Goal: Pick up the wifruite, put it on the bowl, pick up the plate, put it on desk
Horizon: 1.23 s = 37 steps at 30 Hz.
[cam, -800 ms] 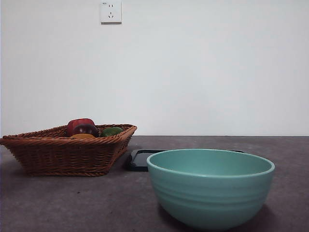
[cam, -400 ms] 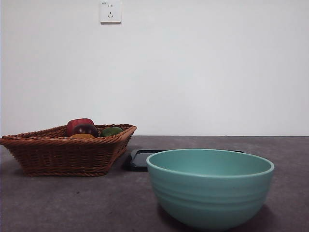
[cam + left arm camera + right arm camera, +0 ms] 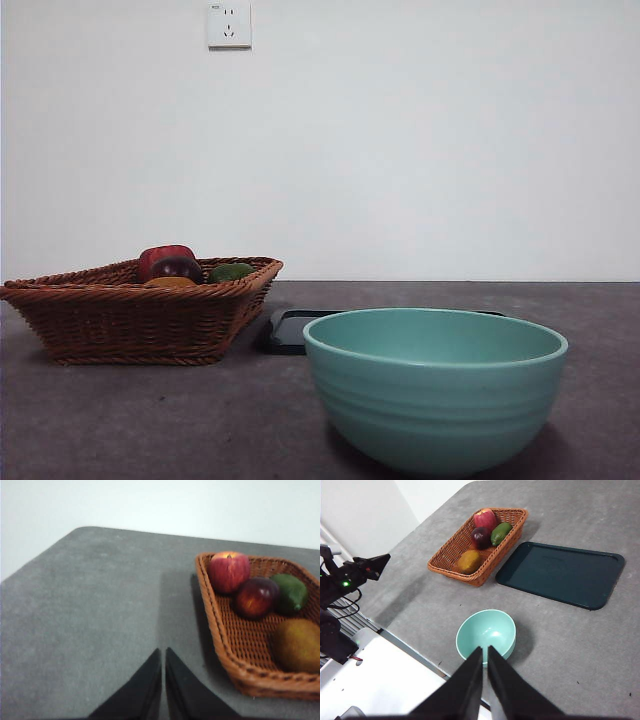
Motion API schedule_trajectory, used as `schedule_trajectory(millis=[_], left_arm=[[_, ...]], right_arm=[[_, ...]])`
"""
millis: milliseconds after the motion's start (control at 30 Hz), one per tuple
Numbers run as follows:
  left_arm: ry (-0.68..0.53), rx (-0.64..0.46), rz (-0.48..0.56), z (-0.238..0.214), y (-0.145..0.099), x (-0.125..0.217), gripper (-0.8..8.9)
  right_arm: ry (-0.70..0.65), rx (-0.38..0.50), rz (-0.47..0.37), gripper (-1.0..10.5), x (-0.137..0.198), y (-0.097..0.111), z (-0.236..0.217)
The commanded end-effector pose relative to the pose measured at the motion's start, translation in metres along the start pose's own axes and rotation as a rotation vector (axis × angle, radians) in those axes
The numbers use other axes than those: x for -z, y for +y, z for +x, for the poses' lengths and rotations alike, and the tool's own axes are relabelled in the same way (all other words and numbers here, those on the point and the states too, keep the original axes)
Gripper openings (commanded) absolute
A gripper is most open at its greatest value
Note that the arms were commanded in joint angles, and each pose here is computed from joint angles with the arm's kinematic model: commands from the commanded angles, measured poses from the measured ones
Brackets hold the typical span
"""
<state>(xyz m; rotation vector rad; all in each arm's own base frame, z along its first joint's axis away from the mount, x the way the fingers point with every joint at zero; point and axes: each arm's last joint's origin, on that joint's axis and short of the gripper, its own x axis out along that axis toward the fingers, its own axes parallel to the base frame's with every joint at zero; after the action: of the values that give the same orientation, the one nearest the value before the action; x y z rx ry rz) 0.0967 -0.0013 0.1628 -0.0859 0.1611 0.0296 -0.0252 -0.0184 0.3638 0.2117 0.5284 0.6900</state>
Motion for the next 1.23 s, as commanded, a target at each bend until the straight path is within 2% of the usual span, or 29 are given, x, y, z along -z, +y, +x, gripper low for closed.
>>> schedule_trajectory(millis=[33, 233, 333, 1100, 1167, 1233], left_arm=[[0.002, -0.003, 0.003, 0.000, 0.000, 0.003, 0.12], [0.041, -0.007, 0.015, 0.000, 0.001, 0.013, 0.12], [0.008, -0.004, 0.013, 0.001, 0.001, 0.012, 0.12], [0.015, -0.004, 0.014, 0.001, 0.001, 0.013, 0.12], [0.015, -0.004, 0.013, 0.001, 0.001, 0.013, 0.12], [0.015, -0.004, 0.013, 0.001, 0.001, 0.013, 0.12]], right_arm=[[-0.022, -0.014, -0.016, 0.1, -0.003, 0.001, -0.004], [-0.022, -0.014, -0.016, 0.1, -0.003, 0.001, -0.004], [-0.022, -0.014, -0.016, 0.1, -0.003, 0.001, -0.004], [-0.022, -0.014, -0.016, 0.1, -0.003, 0.001, -0.004], [-0.026, 0.004, -0.016, 0.1, -0.002, 0.001, -0.004], [-0.038, 0.045, -0.054, 0.1, -0.002, 0.003, -0.002]])
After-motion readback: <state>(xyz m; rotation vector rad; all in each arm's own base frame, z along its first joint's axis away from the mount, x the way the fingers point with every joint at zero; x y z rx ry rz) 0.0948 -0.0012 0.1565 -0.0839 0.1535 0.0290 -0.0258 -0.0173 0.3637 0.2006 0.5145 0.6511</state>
